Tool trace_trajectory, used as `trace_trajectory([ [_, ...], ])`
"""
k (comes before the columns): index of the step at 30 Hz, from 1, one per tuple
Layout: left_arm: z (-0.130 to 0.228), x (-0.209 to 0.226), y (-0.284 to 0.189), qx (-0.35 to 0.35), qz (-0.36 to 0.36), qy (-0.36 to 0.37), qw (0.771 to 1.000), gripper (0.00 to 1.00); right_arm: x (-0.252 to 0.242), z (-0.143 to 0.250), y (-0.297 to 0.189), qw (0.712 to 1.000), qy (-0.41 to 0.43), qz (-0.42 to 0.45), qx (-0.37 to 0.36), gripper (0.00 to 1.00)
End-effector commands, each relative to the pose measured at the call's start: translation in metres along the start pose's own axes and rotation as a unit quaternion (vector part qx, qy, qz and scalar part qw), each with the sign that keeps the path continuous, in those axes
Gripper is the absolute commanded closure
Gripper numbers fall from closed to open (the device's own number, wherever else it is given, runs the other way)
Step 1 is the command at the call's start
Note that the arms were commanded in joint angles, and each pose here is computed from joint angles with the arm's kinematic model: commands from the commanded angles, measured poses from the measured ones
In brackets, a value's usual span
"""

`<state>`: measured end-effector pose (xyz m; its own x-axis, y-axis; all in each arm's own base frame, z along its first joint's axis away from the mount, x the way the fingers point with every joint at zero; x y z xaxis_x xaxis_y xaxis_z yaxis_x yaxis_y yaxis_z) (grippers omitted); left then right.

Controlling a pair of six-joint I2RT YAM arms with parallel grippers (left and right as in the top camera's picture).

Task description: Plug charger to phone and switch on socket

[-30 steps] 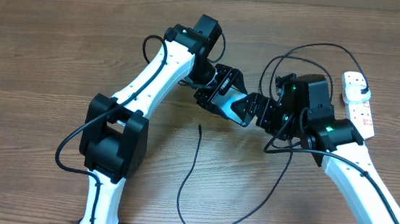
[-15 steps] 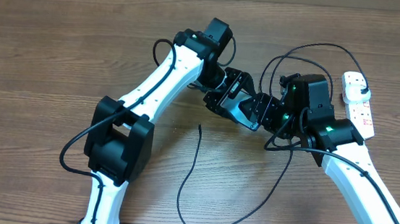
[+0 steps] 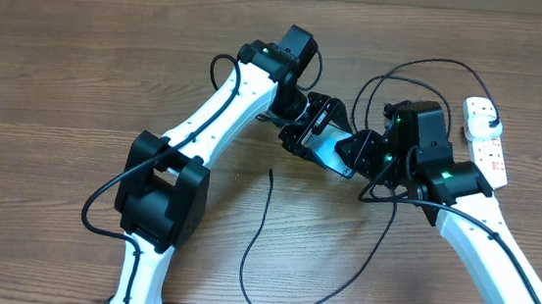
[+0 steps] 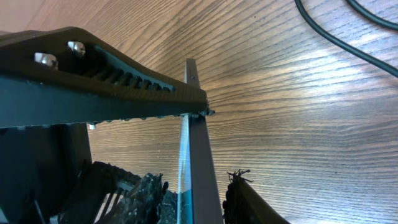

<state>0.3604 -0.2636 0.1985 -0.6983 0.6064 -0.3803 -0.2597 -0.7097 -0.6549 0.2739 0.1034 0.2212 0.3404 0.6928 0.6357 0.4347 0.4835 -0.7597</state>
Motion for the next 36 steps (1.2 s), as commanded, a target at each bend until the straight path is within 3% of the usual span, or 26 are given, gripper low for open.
trace_trajectory([
  [1,0.0091,-0.0074,0.0007,0.024,0.011,0.002,1.000,0.96,0.0055,-0.0032,-0.0027,1.000,-0.005,0.000,-0.013,0.68],
  [4,0.0094,-0.0088,0.0013,0.023,0.014,0.006,1.000,0.96,0.0050,-0.0028,-0.0027,1.000,-0.004,0.002,-0.012,0.74],
  [18,0.0125,-0.0138,0.0056,0.023,0.022,0.014,0.999,0.96,0.0036,-0.0018,-0.0025,1.000,-0.002,0.006,-0.008,0.83],
  [26,0.0127,-0.0139,0.0058,0.023,0.022,0.012,0.999,0.96,0.0036,-0.0018,-0.0025,1.000,-0.002,0.007,-0.008,0.95],
  [36,0.0125,-0.0139,0.0057,0.022,0.022,0.012,0.999,0.96,0.0033,-0.0022,-0.0026,1.000,-0.002,0.009,-0.011,0.96],
])
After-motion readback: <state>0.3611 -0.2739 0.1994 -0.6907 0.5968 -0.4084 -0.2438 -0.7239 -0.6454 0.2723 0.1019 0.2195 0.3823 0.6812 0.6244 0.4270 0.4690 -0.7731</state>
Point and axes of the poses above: each gripper's point midway between its finger pads, its own y axis out along the fingers, its own x axis along the line the jaws close on, z = x × y, the point moved 10 cm from there along -y, back along the fingers, and after that the axes turned 12 degrees about y, right-handed, at the moved point
